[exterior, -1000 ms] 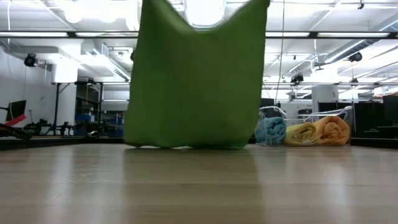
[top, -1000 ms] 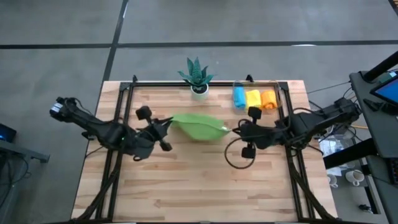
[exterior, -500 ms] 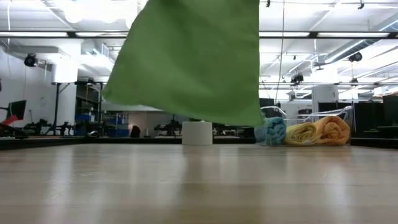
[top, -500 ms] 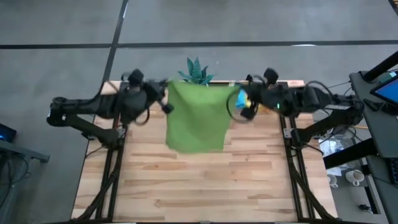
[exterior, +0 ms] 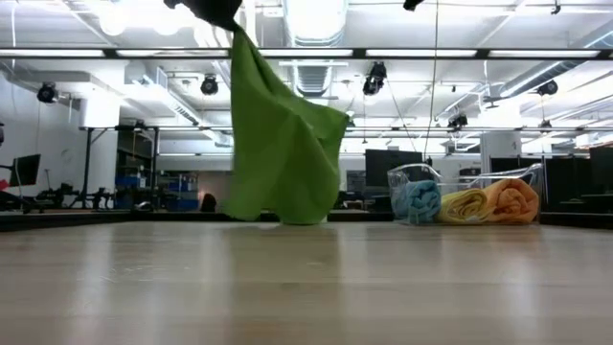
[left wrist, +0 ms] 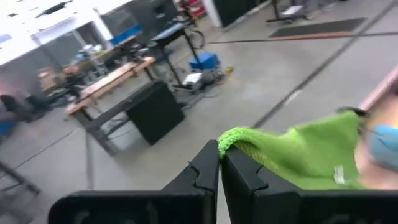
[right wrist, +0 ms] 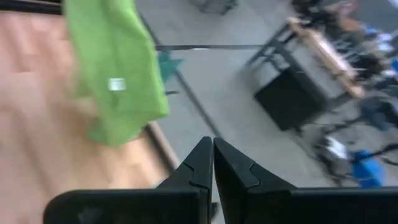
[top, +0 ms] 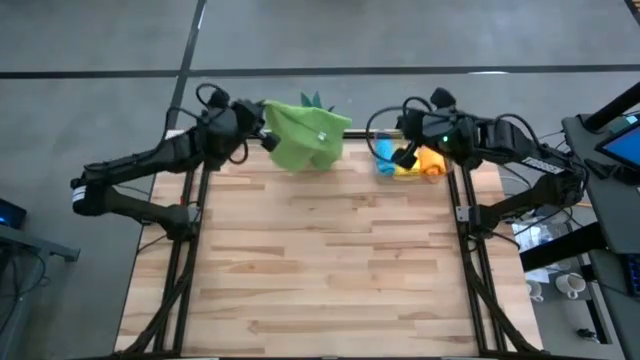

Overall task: Roll microfiber towels into tight, uniform cylinder then place into a basket
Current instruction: Fold the green microfiber cloth

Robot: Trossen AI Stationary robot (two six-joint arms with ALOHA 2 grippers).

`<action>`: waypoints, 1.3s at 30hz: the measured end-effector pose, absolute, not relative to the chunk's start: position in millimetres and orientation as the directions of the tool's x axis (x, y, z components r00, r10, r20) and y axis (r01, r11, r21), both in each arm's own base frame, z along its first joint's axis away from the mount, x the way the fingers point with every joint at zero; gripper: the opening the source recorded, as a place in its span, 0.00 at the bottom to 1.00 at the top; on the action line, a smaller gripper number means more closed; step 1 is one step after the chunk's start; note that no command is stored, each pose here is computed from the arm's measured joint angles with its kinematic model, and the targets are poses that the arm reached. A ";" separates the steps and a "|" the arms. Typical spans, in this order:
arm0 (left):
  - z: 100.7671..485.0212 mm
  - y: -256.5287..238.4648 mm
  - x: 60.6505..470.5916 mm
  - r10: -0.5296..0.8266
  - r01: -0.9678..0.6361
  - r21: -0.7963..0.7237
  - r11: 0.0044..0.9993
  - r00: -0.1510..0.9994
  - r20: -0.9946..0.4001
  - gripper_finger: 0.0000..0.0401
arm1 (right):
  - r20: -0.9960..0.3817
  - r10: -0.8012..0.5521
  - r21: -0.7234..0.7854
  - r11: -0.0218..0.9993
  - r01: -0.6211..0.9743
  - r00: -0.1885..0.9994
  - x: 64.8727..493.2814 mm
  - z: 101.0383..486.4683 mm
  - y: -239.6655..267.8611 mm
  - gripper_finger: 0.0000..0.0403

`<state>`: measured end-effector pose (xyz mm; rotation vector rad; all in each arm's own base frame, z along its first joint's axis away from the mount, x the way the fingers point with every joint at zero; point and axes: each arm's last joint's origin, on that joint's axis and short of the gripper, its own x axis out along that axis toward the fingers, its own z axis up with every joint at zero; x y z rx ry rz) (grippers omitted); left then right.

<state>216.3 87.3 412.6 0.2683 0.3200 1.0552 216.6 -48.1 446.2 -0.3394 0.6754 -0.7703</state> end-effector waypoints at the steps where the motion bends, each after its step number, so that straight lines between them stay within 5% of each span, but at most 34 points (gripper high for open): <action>1: 405.2 85.3 217.0 0.870 -0.791 0.368 0.489 0.473 -0.139 0.00 | -0.450 -0.716 -0.498 0.697 0.515 0.534 217.2 443.6 -45.5 0.02; 8: 363.4 60.8 228.8 0.785 -0.695 0.370 0.616 0.579 -0.220 0.00 | -0.517 -0.652 -0.428 0.758 0.492 0.555 224.1 420.7 -23.3 0.02; 21: 357.6 -1.3 240.0 0.608 -0.534 0.313 0.786 0.760 -0.231 0.00 | -0.662 -0.556 -0.396 0.828 0.397 0.502 239.9 341.7 -13.9 0.03; 32: 309.8 -43.3 245.8 0.455 -0.432 0.147 0.890 0.823 -0.340 0.00 | -0.718 -0.433 -0.280 0.897 0.343 0.546 248.6 279.8 -10.4 0.17; 36: 303.7 -55.0 261.5 0.211 -0.257 -0.102 0.961 0.918 -0.335 0.00 | -0.728 -0.384 -0.244 0.919 0.309 0.567 249.4 264.6 -8.6 0.24; 39: 326.0 -68.8 276.6 -0.037 -0.011 -0.234 0.972 0.980 -0.198 0.00 | -0.720 -0.399 -0.271 0.915 0.300 0.568 249.6 262.1 -9.0 0.25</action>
